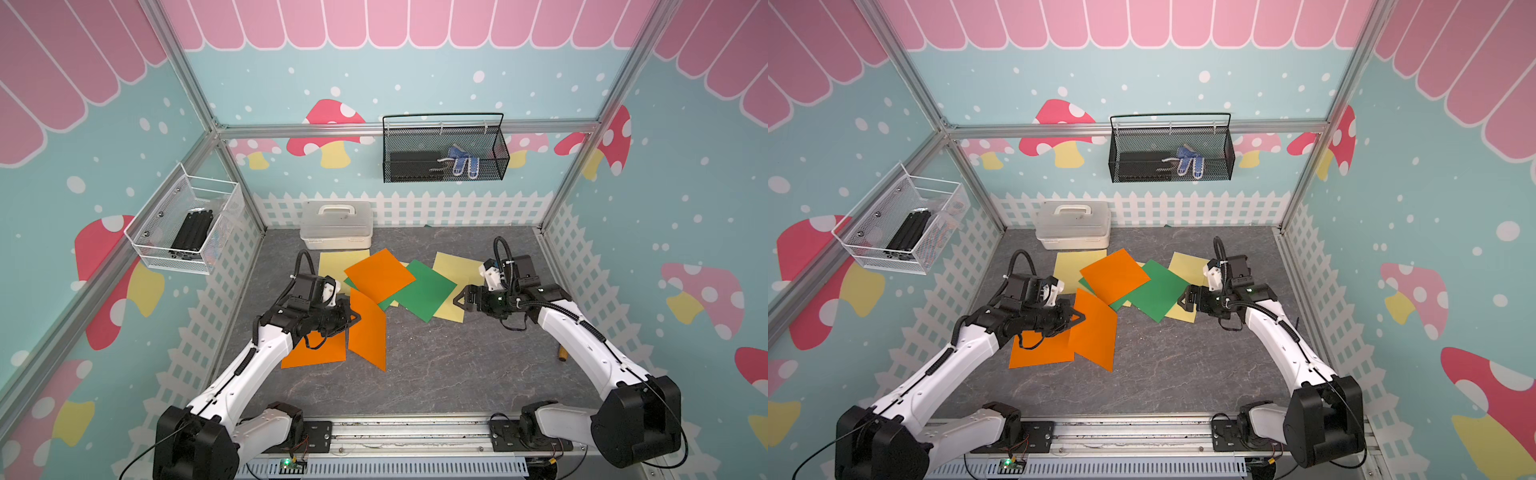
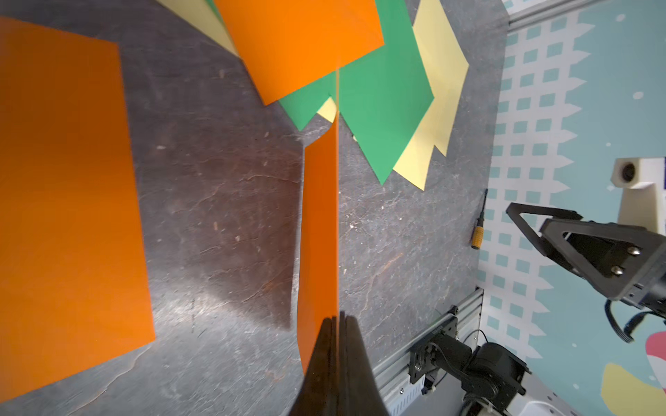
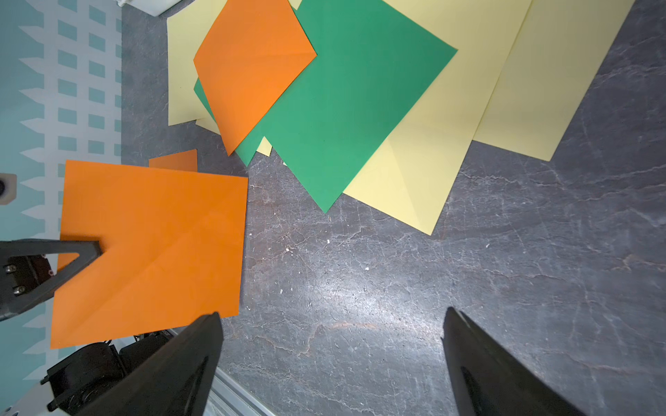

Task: Sort the scattered colored papers by color
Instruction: Place the colored paper.

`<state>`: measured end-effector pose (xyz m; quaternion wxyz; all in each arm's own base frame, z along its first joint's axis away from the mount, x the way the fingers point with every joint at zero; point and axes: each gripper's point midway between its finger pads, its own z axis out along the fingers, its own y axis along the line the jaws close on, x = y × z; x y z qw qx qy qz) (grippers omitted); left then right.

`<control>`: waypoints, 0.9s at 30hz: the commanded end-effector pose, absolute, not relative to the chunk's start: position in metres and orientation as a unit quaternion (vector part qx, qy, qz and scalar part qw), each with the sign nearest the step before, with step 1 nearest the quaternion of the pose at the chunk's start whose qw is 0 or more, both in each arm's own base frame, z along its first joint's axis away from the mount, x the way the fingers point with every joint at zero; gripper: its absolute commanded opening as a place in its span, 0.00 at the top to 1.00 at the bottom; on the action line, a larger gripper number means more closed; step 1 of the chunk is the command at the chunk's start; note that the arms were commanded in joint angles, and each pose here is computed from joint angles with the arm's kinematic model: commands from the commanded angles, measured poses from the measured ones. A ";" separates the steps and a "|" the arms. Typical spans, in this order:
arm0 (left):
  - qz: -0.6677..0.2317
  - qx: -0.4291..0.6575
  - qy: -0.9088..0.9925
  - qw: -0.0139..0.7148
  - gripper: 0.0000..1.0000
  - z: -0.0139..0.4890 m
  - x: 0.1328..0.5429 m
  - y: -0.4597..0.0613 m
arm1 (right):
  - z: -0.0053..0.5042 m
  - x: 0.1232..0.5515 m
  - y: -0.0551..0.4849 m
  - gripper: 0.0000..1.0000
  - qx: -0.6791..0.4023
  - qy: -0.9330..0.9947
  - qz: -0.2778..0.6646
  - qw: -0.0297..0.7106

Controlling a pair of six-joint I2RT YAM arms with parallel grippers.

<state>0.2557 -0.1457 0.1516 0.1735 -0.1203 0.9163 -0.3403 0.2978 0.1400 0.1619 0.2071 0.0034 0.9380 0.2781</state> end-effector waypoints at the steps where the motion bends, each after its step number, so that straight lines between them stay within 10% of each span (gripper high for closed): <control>1: -0.309 -0.167 0.922 0.165 1.00 0.134 0.243 -0.118 | 0.155 0.299 0.143 0.02 0.000 0.938 0.285 0.199; 27: -0.201 -0.207 0.945 0.154 1.00 0.146 0.262 -0.049 | 0.153 0.302 0.146 0.01 -0.011 0.937 0.289 0.198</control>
